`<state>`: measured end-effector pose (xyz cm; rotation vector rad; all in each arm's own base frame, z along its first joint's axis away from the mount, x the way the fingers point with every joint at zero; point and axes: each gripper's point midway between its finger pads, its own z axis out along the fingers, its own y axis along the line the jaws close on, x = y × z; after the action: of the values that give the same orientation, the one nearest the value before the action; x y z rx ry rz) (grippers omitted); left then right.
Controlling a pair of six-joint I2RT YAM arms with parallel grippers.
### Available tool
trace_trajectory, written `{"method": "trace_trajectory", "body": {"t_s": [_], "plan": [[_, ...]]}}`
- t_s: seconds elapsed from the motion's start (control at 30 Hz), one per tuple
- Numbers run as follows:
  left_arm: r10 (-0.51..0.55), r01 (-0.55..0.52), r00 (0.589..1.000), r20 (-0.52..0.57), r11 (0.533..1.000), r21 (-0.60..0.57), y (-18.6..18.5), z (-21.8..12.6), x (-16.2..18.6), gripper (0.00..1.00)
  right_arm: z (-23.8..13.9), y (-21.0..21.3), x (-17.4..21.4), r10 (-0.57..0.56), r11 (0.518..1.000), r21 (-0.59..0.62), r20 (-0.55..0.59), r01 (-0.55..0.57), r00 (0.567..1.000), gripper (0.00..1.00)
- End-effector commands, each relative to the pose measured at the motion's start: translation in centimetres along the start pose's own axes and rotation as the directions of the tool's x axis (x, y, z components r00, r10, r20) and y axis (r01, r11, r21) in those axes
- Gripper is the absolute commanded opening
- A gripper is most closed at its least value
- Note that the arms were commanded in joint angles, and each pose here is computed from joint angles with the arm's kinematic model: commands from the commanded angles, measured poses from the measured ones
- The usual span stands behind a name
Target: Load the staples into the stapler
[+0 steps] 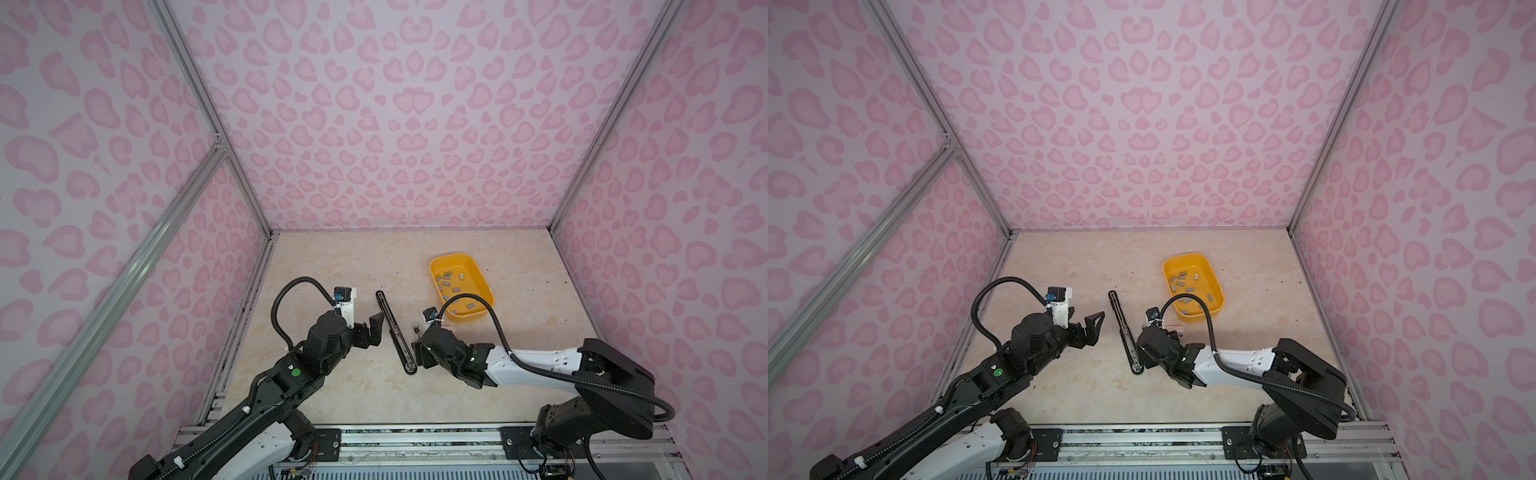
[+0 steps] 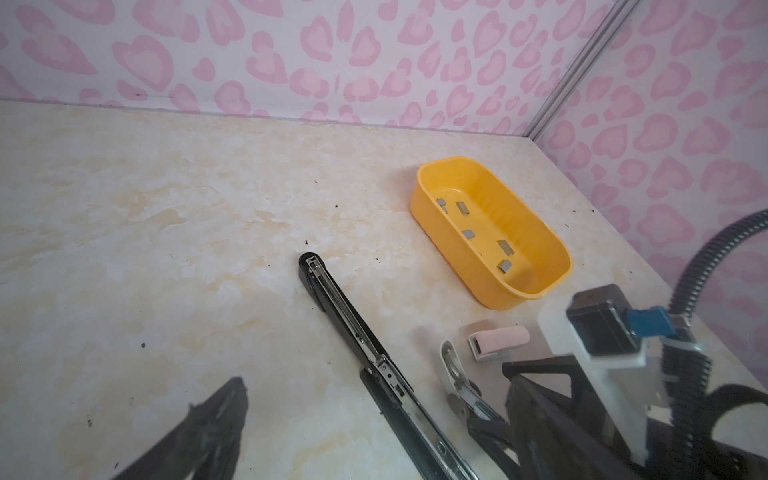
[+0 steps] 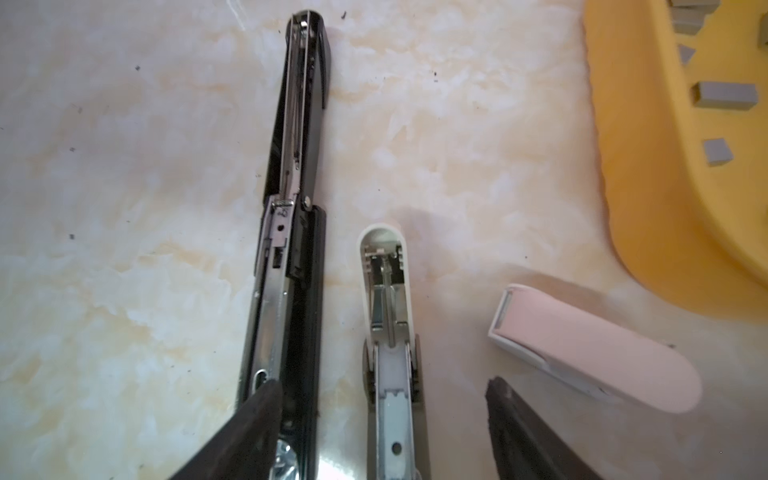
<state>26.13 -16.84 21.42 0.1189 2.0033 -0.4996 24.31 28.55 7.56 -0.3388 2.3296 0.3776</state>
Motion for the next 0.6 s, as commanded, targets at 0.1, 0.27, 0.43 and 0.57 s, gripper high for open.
{"method": "trace_trajectory", "body": {"t_s": [0.1, 0.27, 0.43, 0.57], "plan": [[-0.244, 0.245, 0.969, 0.029, 0.967, -0.071, 1.1, -0.9, -1.3, 0.98, -4.3, 0.5, -1.9, 0.183, 0.979, -0.094, 0.016, -0.181, 0.983, 0.80], [-0.199, 0.197, 0.971, 0.129, 0.980, 0.025, 0.3, -0.8, -2.0, 0.98, -8.9, 3.8, -4.8, 0.292, 0.900, -0.329, -0.037, -0.288, 0.956, 0.81], [-0.058, 0.043, 0.995, 0.082, 0.982, 0.181, -3.3, -0.7, -2.4, 0.98, -11.8, 1.1, -7.3, 0.406, 0.858, -0.360, 0.039, -0.366, 0.913, 0.84], [0.007, -0.028, 0.997, 0.072, 0.958, 0.286, -5.7, 0.1, -2.2, 0.97, -14.0, 1.0, -8.0, 0.421, 0.810, -0.483, 0.088, -0.331, 0.903, 0.86]]}}
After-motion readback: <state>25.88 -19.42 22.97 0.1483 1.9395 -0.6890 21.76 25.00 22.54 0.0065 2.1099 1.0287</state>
